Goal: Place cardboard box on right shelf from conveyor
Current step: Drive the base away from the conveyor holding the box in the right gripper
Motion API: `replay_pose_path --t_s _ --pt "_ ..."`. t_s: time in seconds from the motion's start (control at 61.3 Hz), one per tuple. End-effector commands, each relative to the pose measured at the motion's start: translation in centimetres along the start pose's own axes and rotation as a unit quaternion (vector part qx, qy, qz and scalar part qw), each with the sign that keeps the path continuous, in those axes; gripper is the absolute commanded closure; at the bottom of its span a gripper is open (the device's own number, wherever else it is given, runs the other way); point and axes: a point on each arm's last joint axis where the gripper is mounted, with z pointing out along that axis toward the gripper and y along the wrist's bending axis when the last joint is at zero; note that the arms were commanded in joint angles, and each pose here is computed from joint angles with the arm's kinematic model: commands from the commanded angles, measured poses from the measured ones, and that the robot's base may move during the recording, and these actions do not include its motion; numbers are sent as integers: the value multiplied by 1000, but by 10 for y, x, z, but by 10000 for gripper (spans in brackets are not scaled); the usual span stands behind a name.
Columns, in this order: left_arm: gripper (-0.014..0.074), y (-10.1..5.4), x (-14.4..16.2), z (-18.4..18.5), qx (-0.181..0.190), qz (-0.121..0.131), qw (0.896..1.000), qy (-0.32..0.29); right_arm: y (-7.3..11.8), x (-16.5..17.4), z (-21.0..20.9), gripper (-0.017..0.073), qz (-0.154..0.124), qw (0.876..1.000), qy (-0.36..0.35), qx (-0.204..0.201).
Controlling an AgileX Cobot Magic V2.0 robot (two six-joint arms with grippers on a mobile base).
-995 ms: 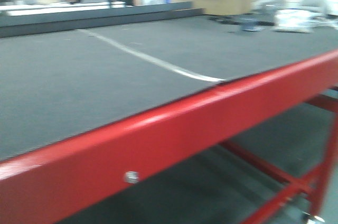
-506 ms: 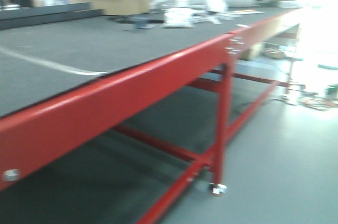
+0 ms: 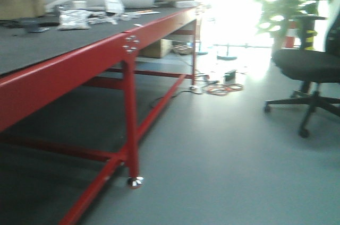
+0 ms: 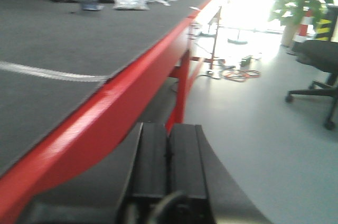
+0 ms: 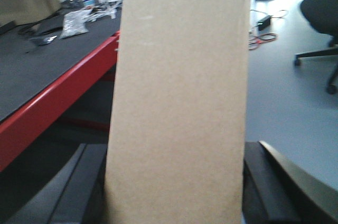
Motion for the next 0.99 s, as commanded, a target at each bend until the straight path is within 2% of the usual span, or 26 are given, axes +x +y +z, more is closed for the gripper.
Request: replay_pose_path --t_s 0.0,0.979 --pt "709 0 -5 -1 2 -3 999 -46 5 -15 -2 406 -13 998 -55 -15" --pt "710 0 -6 -1 2 -3 999 -47 5 -15 -1 406 -13 998 -53 -14"
